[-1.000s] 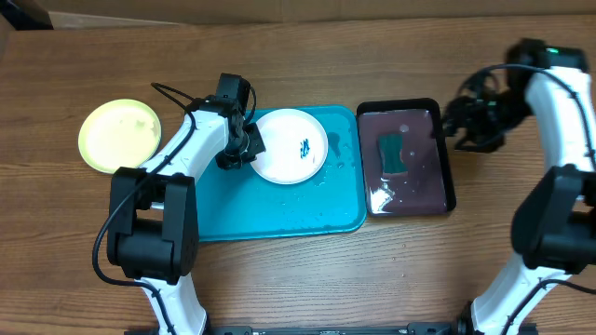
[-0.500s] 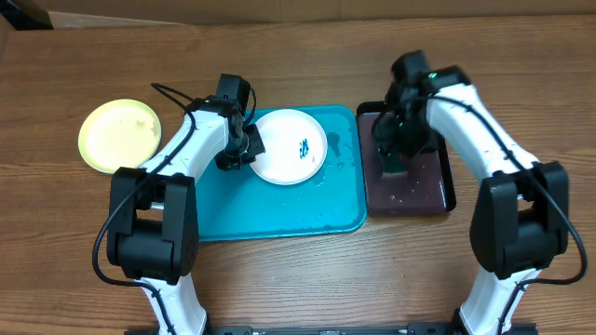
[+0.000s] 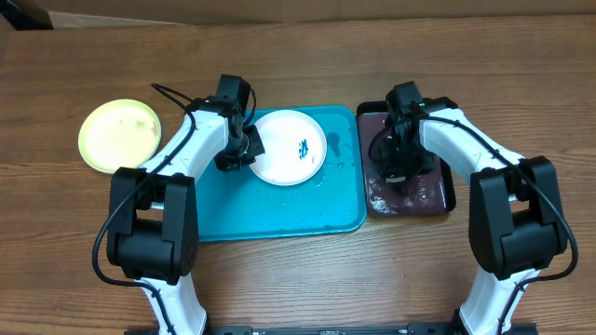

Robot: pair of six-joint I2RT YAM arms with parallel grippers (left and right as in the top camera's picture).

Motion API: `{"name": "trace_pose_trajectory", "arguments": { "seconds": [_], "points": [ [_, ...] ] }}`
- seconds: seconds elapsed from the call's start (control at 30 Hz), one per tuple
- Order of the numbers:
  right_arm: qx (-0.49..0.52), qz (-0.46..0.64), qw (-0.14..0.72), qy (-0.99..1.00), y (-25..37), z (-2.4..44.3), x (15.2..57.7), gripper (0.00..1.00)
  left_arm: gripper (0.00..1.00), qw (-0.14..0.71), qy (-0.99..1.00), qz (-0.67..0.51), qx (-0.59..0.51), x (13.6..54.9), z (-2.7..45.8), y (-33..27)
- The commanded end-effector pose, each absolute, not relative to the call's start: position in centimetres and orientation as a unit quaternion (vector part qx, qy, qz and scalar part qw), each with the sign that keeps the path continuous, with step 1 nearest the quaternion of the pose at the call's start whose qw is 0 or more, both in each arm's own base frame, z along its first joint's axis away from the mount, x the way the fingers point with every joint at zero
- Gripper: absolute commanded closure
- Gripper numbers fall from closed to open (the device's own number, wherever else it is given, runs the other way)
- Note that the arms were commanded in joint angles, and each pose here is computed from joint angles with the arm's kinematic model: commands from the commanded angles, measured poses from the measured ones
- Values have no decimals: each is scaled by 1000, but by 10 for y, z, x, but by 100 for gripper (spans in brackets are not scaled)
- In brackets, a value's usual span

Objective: Clean dirty plates on tray and stack at the side
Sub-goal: 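Reach the right gripper into the dark tray and grasp the green sponge, then rub the green sponge in the dark tray water with the right gripper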

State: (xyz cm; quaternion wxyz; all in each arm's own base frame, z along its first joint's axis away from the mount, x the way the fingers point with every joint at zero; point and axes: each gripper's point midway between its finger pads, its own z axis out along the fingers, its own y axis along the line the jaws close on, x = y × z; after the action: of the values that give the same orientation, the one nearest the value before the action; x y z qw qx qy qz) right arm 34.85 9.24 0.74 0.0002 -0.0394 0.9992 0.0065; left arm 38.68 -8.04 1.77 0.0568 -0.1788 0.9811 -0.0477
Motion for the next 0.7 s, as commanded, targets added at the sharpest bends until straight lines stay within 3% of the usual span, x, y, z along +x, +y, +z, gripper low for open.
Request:
{"name": "trace_pose_trajectory", "arguments": {
  "seconds": [0.0, 0.03, 0.1, 0.13, 0.17, 0.2, 0.23, 0.27, 0.3, 0.67],
  "points": [
    [-37, 6, 14, 999, 91, 16, 353, 21, 96, 57, 983, -36, -171, 384, 18, -79],
    [-38, 6, 13, 999, 91, 16, 352, 27, 96, 57, 983, -36, -171, 384, 18, -79],
    [-38, 5, 9, 999, 91, 16, 350, 87, 96, 57, 983, -36, -171, 383, 18, -79],
    [-37, 5, 7, 999, 91, 16, 349, 96, 96, 56, 983, -36, -171, 383, 18, -79],
    [-38, 5, 5, 999, 90, 16, 349, 96, 96, 56, 983, -35, -171, 383, 18, -79],
    [-37, 5, 7, 999, 90, 17, 350, 94, 96, 56, 983, -35, -171, 383, 18, -79],
    [-36, 5, 10, 999, 90, 18, 352, 64, 96, 56, 983, -35, -171, 383, 18, -79],
    [-34, 7, 16, 999, 90, 21, 356, 25, 96, 56, 983, -35, -171, 383, 18, -79],
    [-33, 8, 22, 999, 90, 25, 361, 16, 96, 56, 983, -35, -171, 383, 18, -79],
    [-30, 14, 52, 998, 91, 30, 379, 15, 96, 49, 983, -33, -171, 380, 17, -78]
  ]
}}
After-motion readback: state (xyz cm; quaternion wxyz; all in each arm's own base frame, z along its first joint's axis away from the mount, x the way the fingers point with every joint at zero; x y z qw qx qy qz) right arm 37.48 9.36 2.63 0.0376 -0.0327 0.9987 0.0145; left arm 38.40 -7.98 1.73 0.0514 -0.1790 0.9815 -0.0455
